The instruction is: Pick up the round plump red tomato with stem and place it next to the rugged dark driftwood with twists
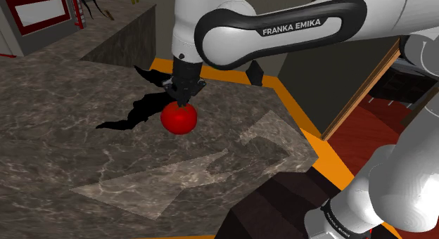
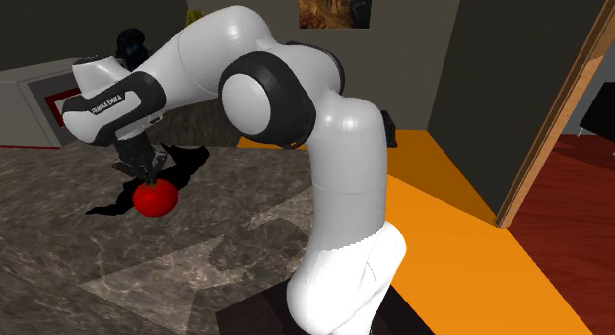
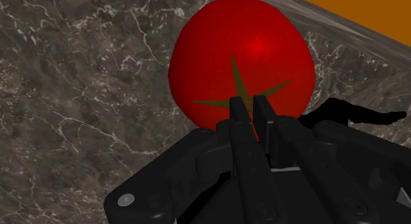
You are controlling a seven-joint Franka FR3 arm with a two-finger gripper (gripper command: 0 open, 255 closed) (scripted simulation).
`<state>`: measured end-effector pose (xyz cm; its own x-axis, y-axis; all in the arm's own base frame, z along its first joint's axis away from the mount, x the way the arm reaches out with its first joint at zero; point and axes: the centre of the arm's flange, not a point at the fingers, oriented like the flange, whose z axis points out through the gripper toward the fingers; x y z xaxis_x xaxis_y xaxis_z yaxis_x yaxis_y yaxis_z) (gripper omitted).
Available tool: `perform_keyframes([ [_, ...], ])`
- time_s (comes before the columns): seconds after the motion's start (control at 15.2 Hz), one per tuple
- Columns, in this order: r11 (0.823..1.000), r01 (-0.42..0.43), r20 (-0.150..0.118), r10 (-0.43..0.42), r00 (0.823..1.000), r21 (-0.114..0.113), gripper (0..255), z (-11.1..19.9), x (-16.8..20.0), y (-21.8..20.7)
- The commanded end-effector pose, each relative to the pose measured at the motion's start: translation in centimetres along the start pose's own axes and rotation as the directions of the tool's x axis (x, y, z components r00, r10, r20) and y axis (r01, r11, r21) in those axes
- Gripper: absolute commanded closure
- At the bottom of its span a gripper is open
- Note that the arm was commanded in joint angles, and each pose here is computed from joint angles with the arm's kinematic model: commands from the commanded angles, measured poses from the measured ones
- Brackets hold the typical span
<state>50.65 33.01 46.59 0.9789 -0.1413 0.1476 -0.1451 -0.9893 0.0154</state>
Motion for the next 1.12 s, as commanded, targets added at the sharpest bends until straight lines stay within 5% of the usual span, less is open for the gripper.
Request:
perform_keyframes([
  [0.0, 1.000, 0.000, -0.001, 0.000, 1.000, 0.001, 255, 1.1, -0.2, 0.1],
  [0.59, 1.000, 0.000, -0.001, 0.000, 1.000, 0.001, 255, 5.8, -0.9, 0.0],
  [1.06, 1.000, 0.000, -0.001, 0.000, 1.000, 0.001, 255, 5.9, -0.9, 0.0],
])
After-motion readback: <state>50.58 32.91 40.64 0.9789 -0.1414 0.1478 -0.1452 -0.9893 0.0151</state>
